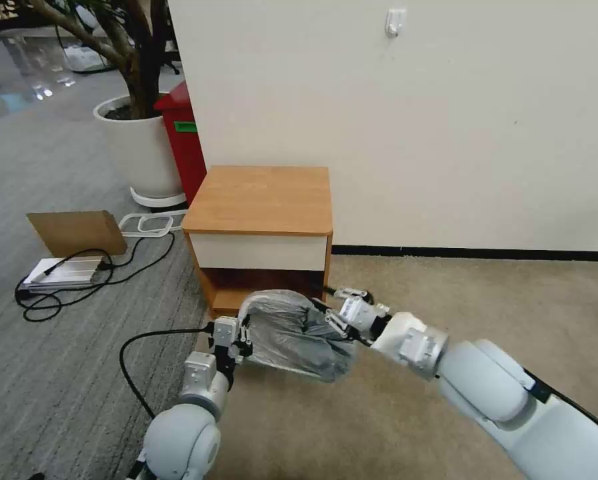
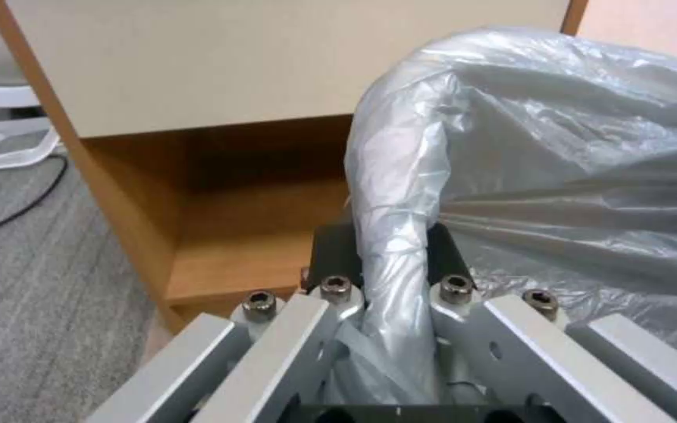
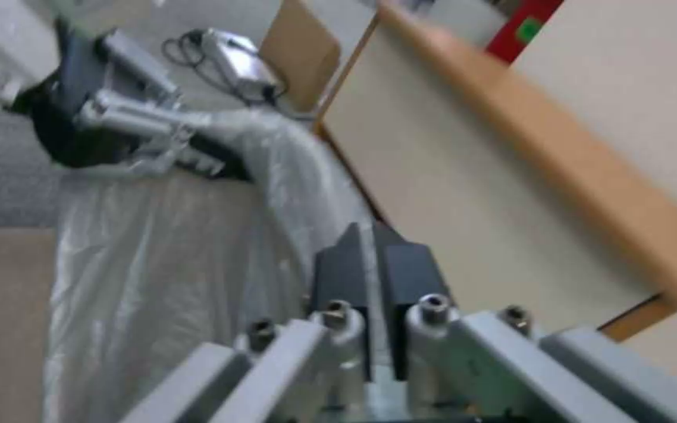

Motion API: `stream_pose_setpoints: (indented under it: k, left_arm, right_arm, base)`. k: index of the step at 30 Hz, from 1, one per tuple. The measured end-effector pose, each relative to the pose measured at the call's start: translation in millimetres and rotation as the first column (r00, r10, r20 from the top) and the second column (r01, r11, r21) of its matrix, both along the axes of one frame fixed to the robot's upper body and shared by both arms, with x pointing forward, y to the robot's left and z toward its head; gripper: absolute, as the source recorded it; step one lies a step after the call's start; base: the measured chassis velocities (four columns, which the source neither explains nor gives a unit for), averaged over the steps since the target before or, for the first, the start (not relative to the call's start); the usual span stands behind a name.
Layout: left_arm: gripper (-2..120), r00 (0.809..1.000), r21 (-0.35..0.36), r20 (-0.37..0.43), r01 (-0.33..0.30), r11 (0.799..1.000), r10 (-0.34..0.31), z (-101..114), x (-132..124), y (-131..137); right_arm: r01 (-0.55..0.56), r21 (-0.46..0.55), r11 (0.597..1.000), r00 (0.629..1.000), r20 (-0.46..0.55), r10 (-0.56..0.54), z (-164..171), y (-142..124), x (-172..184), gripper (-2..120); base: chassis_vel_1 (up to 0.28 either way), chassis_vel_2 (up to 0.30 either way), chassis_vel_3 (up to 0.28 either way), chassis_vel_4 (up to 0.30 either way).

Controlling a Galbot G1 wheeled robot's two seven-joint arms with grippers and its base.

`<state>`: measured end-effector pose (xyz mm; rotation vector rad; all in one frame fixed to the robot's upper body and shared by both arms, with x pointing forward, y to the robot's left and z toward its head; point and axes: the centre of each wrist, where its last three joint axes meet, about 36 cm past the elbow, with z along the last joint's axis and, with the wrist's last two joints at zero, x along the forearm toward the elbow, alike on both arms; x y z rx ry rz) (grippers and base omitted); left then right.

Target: Pick up the garbage bag from the table and place it over the trash can.

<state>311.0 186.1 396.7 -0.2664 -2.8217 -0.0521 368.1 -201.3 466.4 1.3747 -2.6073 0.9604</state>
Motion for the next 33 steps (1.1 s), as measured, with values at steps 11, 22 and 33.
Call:
stream_pose_setpoints:
  k: [11, 22, 33]
  left_arm:
    - [5, 1.0, 0.032, -0.001, 0.021, 0.999, -0.021, -4, 0, -11]
    - [5, 0.999, 0.042, 0.006, 0.034, 0.999, -0.034, -4, 0, -20]
    - [5, 0.997, 0.069, 0.001, 0.074, 0.995, -0.074, -7, -10, -38]
  right_arm:
    - [0.03, -0.085, 0.996, 0.996, -0.085, -0.037, -37, -4, 14, 0]
    - [0.023, -0.153, 0.988, 0.988, -0.147, -0.046, -67, -2, 24, 0]
    - [0.005, -0.183, 0.983, 0.986, -0.165, -0.035, -79, 20, 36, 0]
  base:
    - [0.0, 0.0, 0.0, 0.0]
    - [0.0, 0.0, 0.0, 0.0]
    - [0.0, 0.0, 0.0, 0.0]
